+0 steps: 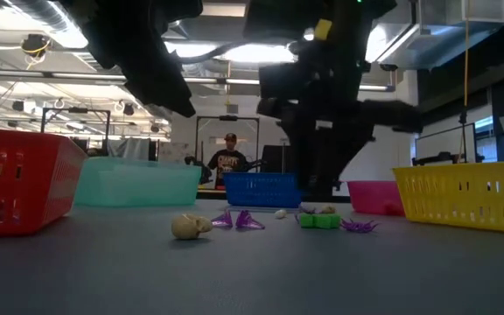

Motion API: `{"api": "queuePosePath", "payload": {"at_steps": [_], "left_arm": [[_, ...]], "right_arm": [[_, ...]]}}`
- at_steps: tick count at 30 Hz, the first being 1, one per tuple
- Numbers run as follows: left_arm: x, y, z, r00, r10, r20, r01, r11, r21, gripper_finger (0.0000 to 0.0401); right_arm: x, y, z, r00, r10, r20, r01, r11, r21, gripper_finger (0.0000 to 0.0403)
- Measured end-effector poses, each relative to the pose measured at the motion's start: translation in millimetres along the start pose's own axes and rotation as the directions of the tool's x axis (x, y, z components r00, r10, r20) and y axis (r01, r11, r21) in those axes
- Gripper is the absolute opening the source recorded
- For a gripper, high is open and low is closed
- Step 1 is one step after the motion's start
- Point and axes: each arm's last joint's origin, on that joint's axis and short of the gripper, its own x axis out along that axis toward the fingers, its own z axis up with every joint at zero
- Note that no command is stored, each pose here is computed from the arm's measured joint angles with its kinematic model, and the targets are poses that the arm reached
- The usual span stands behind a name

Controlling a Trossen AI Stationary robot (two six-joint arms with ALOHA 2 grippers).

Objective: Sort Halloween decoration
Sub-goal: Put the yellow skull toy into the red bin

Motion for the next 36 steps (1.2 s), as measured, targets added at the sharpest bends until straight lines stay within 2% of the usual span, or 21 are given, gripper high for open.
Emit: {"api": "queuePosePath", "payload": {"at_steps": [3,8,12,16,24,36], "left_arm": [[0,0,0,1.0,0.0,0.0,0.0,1.0,0.0,0.0164],[0,0,0,1.0,0.0,0.0,0.0,1.0,0.0,0.0164],[0,0,0,1.0,0.0,0.0,0.0,1.0,0.0,0.0164],[0,0,0,1.0,0.001,-0.001,-0.001,1.0,0.0,0.0164],[0,0,0,1.0,0.0,-0.001,0.0,1.0,0.0,0.0164],[0,0,0,1.0,0.0,-0.001,0.0,1.0,-0.004,0.0164]], "right_arm": [[-5,-1,1,1.0,0.008,-0.01,-0.007,0.998,0.054,0.0131],[-5,-1,-6,0.997,0.021,-0.068,-0.015,0.997,0.081,0.0131],[-3,-11,-14,0.994,0.018,-0.11,0.001,0.986,0.167,0.0131],[1,-23,-20,0.994,0.06,-0.088,-0.038,0.973,0.229,0.0131],[13,-22,-30,0.988,0.099,-0.12,-0.074,0.978,0.196,0.0131],[35,-13,-38,0.993,0.069,-0.094,-0.05,0.979,0.196,0.0131]]}}
